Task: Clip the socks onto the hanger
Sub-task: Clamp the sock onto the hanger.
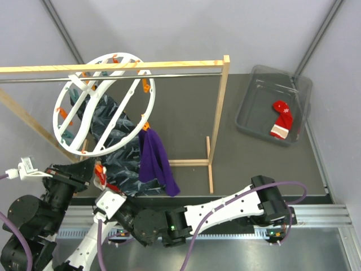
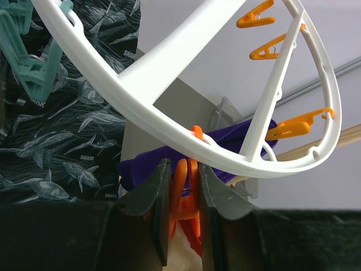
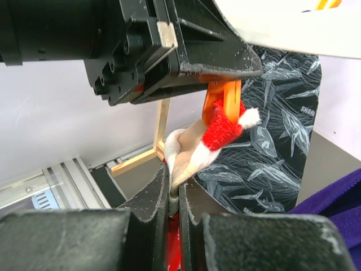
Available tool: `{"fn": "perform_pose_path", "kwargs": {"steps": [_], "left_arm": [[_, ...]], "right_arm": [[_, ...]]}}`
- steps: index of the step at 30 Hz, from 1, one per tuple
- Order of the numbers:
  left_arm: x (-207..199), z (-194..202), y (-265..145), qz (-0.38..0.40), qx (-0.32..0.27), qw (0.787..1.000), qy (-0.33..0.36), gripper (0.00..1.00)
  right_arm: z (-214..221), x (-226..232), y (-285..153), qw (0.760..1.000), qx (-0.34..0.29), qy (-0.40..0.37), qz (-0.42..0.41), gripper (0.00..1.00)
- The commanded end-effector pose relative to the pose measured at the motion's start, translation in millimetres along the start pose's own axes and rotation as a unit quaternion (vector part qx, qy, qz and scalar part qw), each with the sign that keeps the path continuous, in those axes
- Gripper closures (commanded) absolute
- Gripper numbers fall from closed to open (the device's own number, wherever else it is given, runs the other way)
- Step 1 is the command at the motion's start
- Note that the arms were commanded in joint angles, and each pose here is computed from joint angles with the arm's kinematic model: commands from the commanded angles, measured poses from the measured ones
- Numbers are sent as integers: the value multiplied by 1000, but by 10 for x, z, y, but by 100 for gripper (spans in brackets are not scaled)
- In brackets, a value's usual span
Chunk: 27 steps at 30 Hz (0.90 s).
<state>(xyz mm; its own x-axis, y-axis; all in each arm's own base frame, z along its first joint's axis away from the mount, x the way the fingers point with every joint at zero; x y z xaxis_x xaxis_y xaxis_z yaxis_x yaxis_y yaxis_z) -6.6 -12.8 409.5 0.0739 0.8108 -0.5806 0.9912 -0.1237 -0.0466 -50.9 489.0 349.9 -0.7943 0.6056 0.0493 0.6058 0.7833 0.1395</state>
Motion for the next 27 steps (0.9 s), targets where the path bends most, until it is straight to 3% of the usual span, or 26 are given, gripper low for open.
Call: {"fn": "perform_pose_path", "kwargs": {"steps": [1,10,27], "left_arm": [[32,66,47,-16,23,1000,11,100],[35,57,25,-13,19,1000,18,100],[29,72,18,3,20,999,32,100]], "right_arm": [[-198,15,93,999,-23,26,-1,100],[-74,75,118,999,0,-8,-43,100],[-137,-123,119,999,1,-25,-31,100]]}}
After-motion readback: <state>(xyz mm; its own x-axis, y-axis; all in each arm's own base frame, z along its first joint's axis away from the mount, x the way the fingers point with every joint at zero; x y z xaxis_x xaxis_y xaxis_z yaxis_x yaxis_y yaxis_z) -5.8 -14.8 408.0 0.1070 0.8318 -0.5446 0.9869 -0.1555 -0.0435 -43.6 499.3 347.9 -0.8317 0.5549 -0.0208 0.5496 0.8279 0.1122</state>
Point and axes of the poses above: each gripper's point midway between its finger pads, its own y axis out along the fingers, its own x axis along the line the jaws close on, z = x × y, the point moved 9 cm from there along -y, back along the fingers, and after that the axes turned 12 degrees about y, right-handed, at the moved point
